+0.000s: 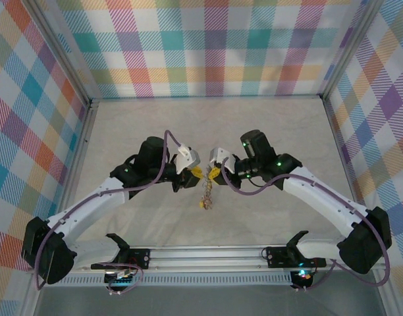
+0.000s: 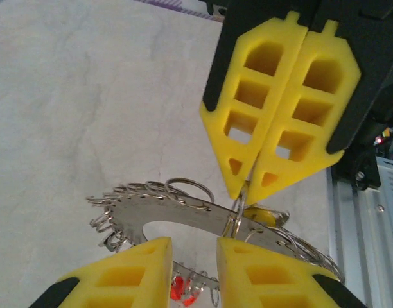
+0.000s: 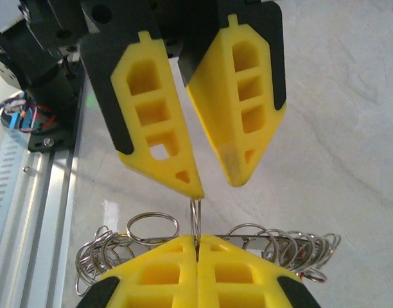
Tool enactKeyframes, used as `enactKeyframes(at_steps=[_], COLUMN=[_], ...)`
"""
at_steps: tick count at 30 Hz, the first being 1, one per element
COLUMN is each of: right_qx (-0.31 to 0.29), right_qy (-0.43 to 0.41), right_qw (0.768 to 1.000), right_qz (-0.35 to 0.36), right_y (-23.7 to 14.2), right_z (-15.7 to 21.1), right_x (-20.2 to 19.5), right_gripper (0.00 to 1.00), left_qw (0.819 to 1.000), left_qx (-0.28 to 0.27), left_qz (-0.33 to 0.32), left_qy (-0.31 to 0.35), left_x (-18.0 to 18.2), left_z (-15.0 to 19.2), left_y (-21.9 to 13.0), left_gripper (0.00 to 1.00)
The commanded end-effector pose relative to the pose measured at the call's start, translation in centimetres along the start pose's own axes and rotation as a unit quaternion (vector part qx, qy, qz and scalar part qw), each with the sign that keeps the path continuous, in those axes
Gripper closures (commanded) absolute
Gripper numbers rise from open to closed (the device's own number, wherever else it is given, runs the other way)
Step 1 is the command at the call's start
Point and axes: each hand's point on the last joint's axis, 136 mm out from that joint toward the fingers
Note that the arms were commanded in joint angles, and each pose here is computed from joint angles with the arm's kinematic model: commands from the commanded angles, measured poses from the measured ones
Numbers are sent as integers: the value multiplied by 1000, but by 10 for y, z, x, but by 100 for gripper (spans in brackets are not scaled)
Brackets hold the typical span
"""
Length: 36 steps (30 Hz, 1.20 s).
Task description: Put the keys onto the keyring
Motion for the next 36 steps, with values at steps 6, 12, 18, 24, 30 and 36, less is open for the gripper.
enactKeyframes(at_steps=[6,12,18,24,30,36], right_qx=[23,6,-15,-17,-19,-22], right_qy=[-36,-52,-63,-69,-65,-62], right_qw=[999,999,998,997,997,998], right_qz=[17,5,-10,-25,-25,-21], right_y=[-4,-5,-3,-1,-4,-6], right_z=[-5,-13,-22,-22,-22,-21], right_x=[-9,-5,-2,3,6,8], right_gripper=[100,100,100,100,100,100], left_qw=[997,997,997,993,991,989], left_qx=[5,6,-19,-45,-64,-74], left_qz=[76,82,80,94,81,56], left_qy=[15,0,14,49,88,117], left_x=[-25,-22,-19,-30,-32,-30], left_z=[-6,-7,-21,-31,-32,-28], left_y=[-3,4,7,-2,-8,-14], left_gripper=[75,73,74,76,77,77])
Point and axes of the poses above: each hand's point on the last joint's axis, 136 mm out from that joint toward the fingers, its own y axis out along the fingers, its own x axis along the line the jaws close on, z = x × y, and after that the axes turned 11 degrees about -y, right-handed
